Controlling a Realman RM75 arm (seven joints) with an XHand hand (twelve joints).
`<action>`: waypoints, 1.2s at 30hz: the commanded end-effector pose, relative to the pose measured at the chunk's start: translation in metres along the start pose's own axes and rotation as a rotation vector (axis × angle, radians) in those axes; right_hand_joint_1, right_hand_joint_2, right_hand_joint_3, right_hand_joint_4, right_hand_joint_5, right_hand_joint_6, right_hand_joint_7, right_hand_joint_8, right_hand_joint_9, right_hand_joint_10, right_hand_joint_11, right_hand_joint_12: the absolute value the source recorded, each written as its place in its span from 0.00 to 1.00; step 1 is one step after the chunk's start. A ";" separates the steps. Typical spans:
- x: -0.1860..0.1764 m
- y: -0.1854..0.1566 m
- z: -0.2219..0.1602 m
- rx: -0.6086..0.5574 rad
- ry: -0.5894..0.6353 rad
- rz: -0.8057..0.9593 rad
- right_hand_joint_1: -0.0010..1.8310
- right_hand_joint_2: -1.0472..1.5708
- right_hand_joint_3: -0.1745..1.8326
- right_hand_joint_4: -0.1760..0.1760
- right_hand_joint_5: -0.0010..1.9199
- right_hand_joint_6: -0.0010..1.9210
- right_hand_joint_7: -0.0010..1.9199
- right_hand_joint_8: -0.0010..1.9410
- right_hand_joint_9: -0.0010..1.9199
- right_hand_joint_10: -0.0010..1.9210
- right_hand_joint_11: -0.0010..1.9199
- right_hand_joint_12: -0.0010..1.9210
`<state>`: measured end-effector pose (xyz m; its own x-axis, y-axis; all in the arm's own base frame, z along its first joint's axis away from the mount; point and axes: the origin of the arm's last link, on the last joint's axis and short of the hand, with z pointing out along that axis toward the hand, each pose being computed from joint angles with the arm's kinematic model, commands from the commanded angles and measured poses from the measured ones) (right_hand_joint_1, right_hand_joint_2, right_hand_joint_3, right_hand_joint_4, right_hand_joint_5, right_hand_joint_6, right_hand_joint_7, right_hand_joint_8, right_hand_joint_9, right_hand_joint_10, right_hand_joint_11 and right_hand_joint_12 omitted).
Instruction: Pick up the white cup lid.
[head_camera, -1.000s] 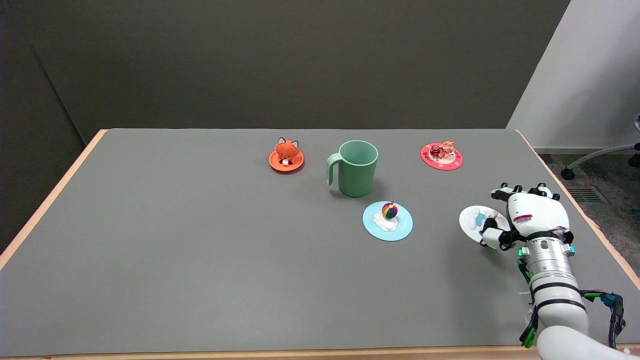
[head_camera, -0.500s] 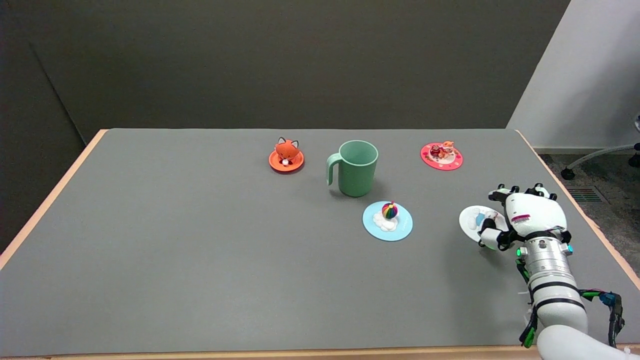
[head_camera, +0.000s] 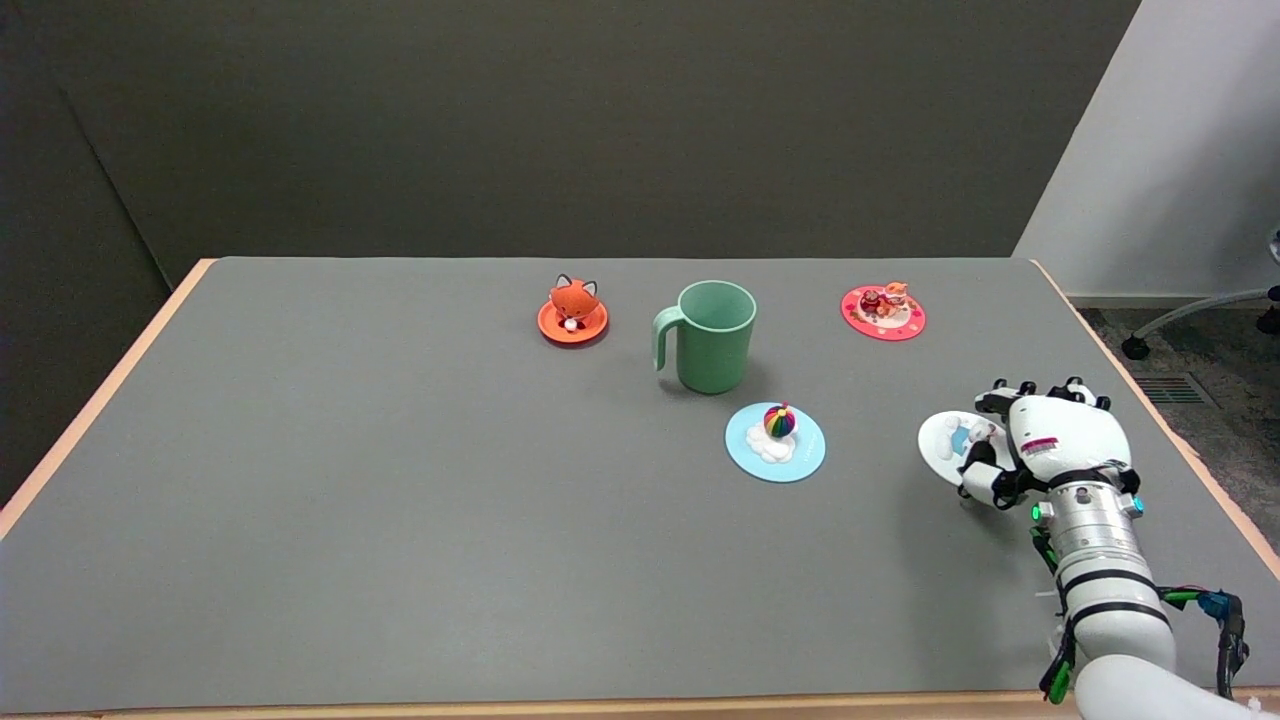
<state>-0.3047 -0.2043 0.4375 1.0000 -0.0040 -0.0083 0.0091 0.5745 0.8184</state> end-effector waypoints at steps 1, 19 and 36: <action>-0.005 -0.004 -0.004 0.017 -0.022 0.000 0.47 0.69 0.56 0.70 0.37 0.09 0.43 0.09 0.41 0.17 0.12 0.53; -0.007 -0.009 -0.006 0.027 -0.021 0.000 0.52 0.82 0.18 0.91 0.42 0.65 0.46 0.20 0.39 0.29 0.14 0.58; 0.038 -0.053 -0.004 0.180 0.116 0.027 0.64 0.84 0.14 0.44 0.40 0.62 0.45 0.67 0.36 0.48 0.13 0.77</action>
<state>-0.3053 -0.2083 0.4218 0.9999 -0.0089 -0.0061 0.0099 0.5350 0.8448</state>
